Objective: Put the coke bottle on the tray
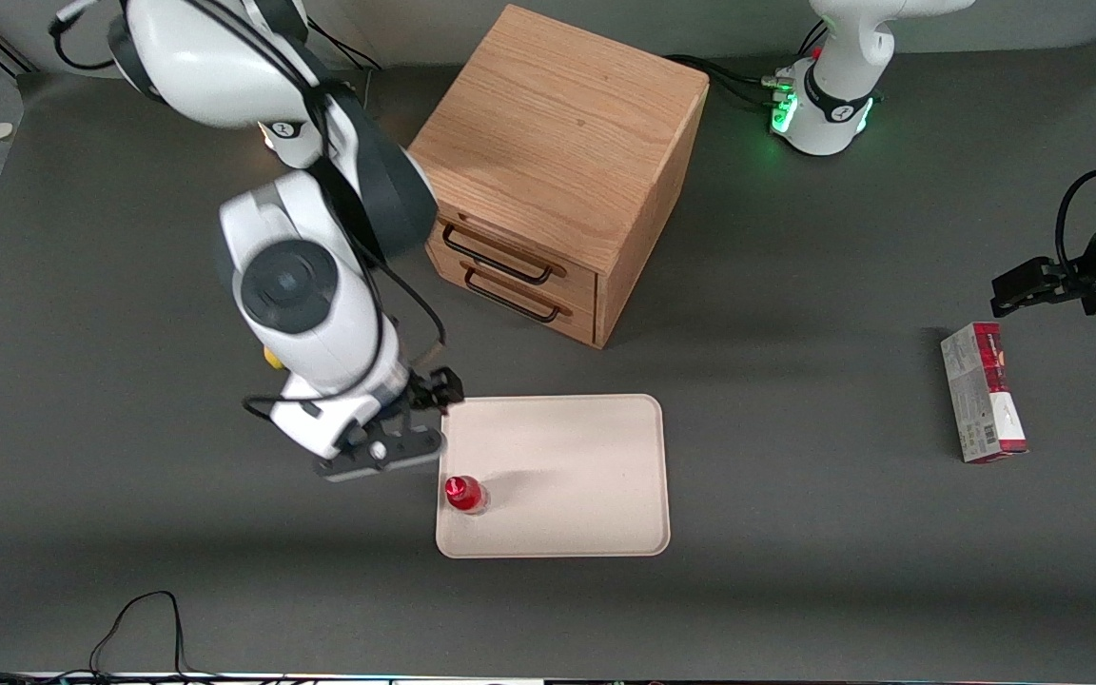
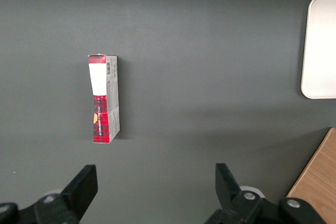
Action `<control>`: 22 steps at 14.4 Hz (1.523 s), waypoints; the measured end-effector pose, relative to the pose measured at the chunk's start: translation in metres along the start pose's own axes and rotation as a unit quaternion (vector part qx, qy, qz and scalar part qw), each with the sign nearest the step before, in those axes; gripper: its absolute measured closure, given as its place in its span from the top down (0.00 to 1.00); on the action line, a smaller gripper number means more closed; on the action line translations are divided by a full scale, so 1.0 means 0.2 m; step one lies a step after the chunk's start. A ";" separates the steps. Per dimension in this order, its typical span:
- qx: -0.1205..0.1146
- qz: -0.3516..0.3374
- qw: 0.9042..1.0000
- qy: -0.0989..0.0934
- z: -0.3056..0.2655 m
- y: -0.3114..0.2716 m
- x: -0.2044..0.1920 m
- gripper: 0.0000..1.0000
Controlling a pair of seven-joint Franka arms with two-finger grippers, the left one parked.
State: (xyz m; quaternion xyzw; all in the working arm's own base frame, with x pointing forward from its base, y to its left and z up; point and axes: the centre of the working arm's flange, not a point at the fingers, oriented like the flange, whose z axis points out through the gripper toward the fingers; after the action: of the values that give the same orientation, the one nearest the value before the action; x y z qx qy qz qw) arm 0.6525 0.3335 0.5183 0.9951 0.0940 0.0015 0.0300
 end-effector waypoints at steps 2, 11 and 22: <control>-0.005 0.004 1.000 -0.013 -0.18 0.14 -0.08 1.00; 0.020 0.085 0.996 -0.008 -0.31 1.34 -0.43 1.00; 0.017 0.098 0.995 -0.013 -0.34 1.71 -0.67 1.00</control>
State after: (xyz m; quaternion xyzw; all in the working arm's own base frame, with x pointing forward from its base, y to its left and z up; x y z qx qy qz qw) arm 0.5838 -0.0238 0.6075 0.9998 -0.0039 -0.0102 0.0142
